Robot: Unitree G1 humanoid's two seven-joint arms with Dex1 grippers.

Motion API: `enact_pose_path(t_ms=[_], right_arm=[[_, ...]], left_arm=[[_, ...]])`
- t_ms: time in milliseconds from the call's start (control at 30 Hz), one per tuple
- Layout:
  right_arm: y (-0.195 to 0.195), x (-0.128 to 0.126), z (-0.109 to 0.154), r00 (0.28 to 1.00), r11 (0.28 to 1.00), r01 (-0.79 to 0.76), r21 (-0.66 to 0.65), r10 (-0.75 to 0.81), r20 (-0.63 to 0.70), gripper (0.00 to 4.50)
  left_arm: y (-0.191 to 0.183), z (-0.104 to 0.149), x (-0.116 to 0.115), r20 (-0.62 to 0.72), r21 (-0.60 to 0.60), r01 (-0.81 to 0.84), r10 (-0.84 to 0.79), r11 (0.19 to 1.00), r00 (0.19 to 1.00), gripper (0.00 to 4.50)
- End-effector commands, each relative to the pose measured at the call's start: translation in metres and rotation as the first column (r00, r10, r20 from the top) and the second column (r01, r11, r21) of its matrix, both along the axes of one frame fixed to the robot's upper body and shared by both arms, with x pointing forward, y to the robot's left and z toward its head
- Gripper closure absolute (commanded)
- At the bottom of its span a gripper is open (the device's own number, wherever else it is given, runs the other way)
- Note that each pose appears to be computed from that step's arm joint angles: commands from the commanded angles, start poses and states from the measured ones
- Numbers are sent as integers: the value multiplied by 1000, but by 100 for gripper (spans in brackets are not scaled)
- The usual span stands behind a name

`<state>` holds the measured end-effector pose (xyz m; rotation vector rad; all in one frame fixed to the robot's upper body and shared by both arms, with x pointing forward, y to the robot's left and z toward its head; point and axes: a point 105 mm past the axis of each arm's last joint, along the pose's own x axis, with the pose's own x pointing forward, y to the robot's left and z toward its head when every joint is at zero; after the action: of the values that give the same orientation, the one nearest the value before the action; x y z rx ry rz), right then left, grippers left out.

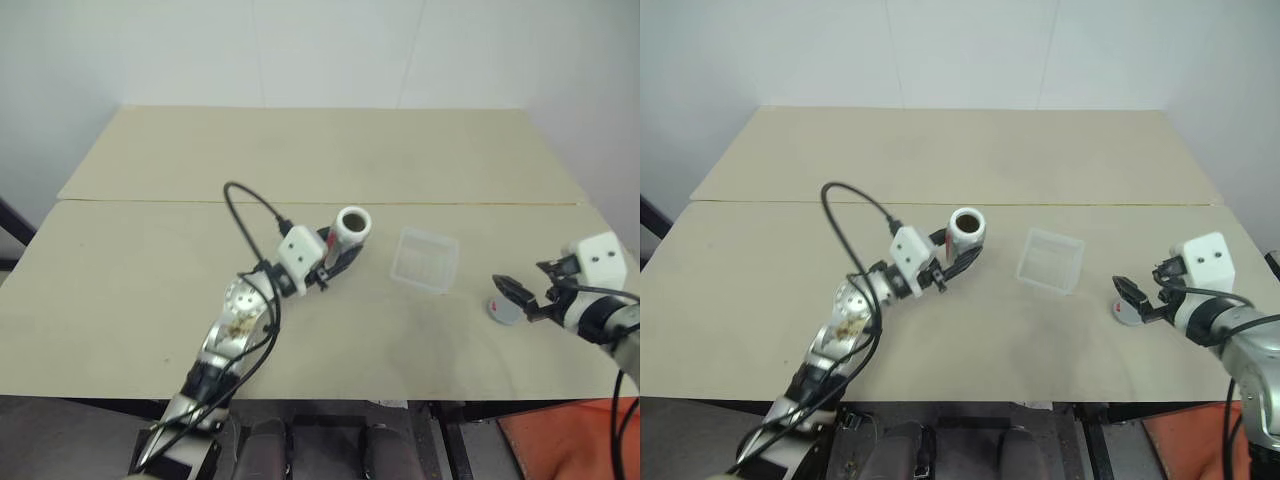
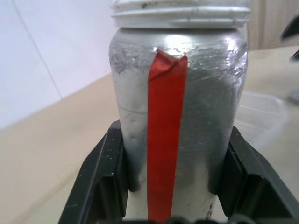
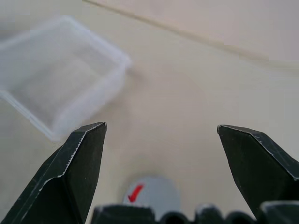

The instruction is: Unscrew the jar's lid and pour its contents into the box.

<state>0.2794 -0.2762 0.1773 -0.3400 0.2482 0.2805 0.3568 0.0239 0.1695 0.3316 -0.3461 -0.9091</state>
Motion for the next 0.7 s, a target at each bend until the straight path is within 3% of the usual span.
enact_pose_path(t_ms=[33,100,233,333,500,600,700], right_arm=[[11,-3,18,996,999,-36,-33,39,85,4],[17,-4,21,993,998,-40,-40,44,107,4],[38,-20,19,984,988,-143,-53,148,99,4],[43,-27,18,985,991,-133,-31,135,110,4],[47,-36,11,988,994,-110,-14,111,106,4],[51,-42,9,988,995,-103,-2,102,116,4],[56,-48,10,987,994,-104,18,101,128,4]], left_arm=[[-17,8,19,70,112,8,-16,994,997,245],[-28,9,31,181,275,-12,-40,961,983,245],[-49,15,50,360,469,-94,-93,878,928,245],[-63,24,59,546,585,-228,-171,778,820,245],[-85,39,59,722,592,-367,-270,718,637,245],[-96,36,56,812,575,-490,-387,655,437,245],[-108,34,49,843,534,-540,-456,650,285,245]])
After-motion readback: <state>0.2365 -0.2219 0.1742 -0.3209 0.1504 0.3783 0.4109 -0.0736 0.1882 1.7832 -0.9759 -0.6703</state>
